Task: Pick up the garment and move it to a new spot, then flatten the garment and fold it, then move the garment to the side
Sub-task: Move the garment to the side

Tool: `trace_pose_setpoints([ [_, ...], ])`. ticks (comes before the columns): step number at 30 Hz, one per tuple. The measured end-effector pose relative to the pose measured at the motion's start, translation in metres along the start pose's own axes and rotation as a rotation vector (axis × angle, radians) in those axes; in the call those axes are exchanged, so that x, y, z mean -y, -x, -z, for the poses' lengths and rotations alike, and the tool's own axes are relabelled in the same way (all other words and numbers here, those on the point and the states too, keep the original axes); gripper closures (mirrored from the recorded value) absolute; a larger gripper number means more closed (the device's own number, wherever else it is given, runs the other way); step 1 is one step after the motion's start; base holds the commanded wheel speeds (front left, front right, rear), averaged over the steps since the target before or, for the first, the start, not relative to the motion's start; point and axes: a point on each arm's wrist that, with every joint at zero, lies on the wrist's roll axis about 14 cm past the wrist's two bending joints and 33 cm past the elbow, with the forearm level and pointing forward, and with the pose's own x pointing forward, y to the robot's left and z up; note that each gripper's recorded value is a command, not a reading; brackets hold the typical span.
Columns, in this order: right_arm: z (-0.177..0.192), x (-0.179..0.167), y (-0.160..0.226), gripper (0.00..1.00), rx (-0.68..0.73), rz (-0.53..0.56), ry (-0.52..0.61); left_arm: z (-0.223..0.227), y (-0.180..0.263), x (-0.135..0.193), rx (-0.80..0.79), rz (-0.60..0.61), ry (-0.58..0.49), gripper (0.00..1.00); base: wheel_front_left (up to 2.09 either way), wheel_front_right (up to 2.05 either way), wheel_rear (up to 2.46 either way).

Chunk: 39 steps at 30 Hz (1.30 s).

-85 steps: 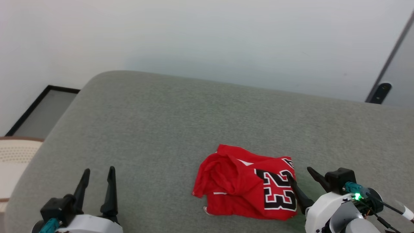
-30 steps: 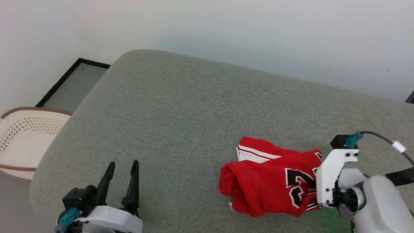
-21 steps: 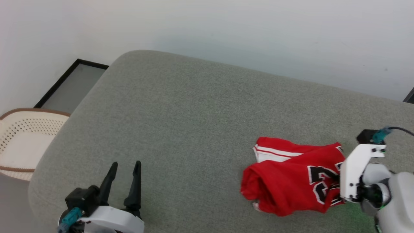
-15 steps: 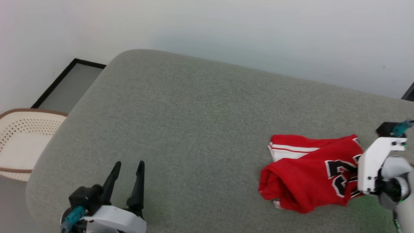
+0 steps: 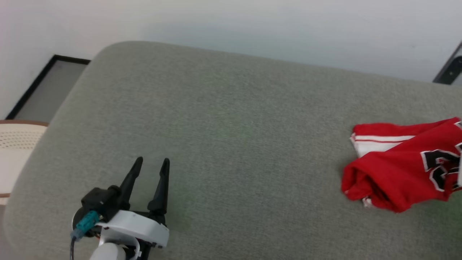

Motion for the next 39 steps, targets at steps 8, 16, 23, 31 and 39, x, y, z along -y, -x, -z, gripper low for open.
trace_pose_setpoints([
  [8,0.003,0.068,0.003,1.0,-0.008,0.141,-0.01,0.012,-0.026,0.018,-0.028,0.066,-0.007,0.0,0.0,0.0,0.0],
  [16,0.005,0.127,0.01,1.0,-0.024,0.274,-0.005,0.026,-0.052,0.038,-0.055,0.145,-0.023,0.0,0.0,0.0,0.0],
  [23,0.005,0.162,0.019,1.0,-0.039,0.357,0.018,0.039,-0.072,0.056,-0.074,0.206,-0.02,0.0,0.0,0.0,0.0],
  [31,0.009,0.197,0.037,1.0,-0.071,0.447,0.039,0.057,-0.088,0.073,-0.098,0.266,-0.022,0.0,0.0,0.0,0.0],
  [39,0.014,0.221,0.049,1.0,-0.115,0.524,0.084,0.075,-0.103,0.089,-0.123,0.319,-0.018,0.0,0.0,0.0,0.0],
])
